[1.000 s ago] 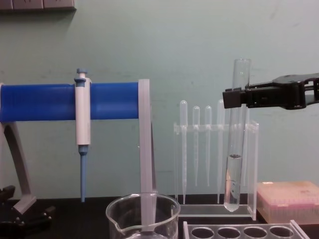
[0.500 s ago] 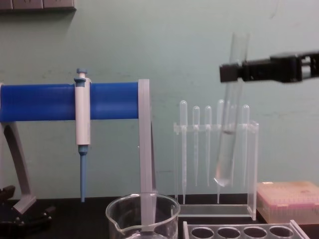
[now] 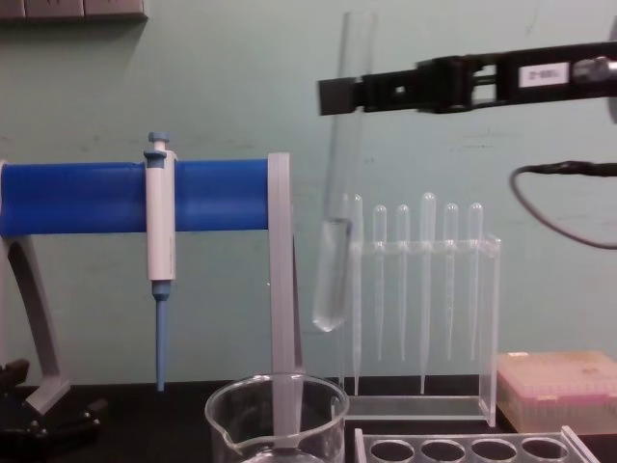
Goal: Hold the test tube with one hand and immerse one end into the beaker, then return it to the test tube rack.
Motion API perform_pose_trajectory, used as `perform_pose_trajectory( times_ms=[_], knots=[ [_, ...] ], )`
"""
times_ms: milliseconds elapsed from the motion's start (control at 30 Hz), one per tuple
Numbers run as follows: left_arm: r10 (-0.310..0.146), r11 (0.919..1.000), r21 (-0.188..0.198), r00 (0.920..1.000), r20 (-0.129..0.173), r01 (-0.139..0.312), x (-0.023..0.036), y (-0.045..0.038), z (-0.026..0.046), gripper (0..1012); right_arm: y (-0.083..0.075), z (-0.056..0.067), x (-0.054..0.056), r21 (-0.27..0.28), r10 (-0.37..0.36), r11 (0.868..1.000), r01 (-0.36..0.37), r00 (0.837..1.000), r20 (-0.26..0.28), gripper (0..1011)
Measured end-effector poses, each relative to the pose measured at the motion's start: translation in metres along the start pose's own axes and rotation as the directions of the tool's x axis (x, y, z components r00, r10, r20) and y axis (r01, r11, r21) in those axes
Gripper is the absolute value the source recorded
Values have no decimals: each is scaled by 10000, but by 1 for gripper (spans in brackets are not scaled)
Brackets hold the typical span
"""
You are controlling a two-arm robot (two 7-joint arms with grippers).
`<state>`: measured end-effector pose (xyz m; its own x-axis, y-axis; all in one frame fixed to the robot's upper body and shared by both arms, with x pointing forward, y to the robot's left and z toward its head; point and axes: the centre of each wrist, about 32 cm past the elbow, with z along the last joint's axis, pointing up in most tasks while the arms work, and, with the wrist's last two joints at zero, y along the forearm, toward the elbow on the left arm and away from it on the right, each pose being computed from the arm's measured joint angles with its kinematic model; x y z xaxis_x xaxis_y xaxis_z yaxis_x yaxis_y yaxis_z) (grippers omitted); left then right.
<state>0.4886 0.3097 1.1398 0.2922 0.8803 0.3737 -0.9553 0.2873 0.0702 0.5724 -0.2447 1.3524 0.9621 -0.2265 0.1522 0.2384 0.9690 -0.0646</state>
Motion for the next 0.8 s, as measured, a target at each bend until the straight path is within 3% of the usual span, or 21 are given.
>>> perform_pose_trajectory(
  times_ms=[367,800],
  knots=[
    [0,10000,1,10000,0,0,0,0,0,1000,172,-119,-38,-138,208,9997,-213,9989,-416,241],
    [-1,10000,1,10000,0,1,0,0,0,1000,299,-491,-66,-200,30,9998,-46,9967,-808,241]
  ],
)
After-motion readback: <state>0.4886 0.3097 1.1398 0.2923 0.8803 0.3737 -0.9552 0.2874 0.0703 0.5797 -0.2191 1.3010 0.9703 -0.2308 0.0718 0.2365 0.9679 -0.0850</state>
